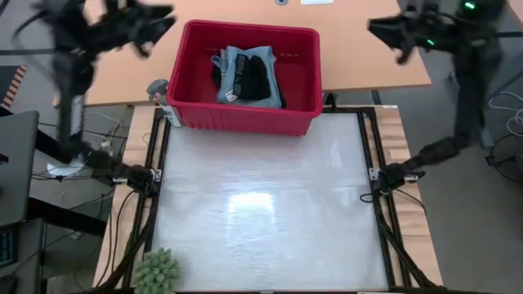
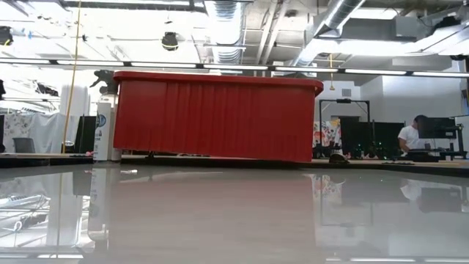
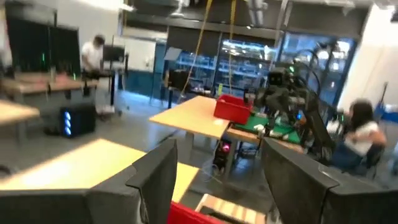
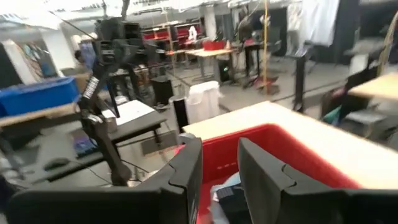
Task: Fold Laundry from Bin
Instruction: Return to Home Position
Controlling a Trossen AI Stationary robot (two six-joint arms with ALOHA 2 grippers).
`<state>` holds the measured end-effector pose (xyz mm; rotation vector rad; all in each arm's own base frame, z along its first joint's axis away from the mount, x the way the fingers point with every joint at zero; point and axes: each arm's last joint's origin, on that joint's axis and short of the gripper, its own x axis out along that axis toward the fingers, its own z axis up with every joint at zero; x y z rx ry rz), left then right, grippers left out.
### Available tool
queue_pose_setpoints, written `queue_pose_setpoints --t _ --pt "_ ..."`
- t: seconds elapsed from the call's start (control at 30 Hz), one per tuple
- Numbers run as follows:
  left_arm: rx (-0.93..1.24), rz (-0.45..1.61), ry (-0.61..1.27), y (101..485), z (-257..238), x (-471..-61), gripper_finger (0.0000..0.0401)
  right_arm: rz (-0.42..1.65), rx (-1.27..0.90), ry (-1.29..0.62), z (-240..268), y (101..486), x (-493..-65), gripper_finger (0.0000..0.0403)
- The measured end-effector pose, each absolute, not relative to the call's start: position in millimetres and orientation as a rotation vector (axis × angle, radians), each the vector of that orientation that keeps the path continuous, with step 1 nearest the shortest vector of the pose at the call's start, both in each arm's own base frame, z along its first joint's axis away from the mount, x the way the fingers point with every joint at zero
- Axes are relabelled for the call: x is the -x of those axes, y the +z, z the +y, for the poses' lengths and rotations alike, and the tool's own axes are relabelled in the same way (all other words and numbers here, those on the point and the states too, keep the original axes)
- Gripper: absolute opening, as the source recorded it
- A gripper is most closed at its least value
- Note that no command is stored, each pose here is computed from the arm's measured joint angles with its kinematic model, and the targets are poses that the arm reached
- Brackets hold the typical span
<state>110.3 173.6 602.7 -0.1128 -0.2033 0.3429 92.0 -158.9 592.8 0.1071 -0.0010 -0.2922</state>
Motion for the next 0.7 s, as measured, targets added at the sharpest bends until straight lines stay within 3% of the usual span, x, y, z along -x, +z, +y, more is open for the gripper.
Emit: queue_pose_setpoints --t 0.13,0.27,0.47,0.7 --pt "0.043 -0.143 0.350 606 124 -85 0.0217 -0.015 -0.030 -0.306 -124 598 -76 0.0127" --pt "0.081 -0.045 0.282 591 118 -85 0.0217 0.011 -0.043 -0.219 -125 586 -90 0.0127" --pt "0.104 -0.048 0.113 544 151 -130 0.0217 -0.009 -0.119 -0.016 -177 529 -176 0.0127" --pt "0.099 -0.272 0.159 457 213 -176 0.0217 -0.269 -0.246 0.101 -255 464 -257 0.0127"
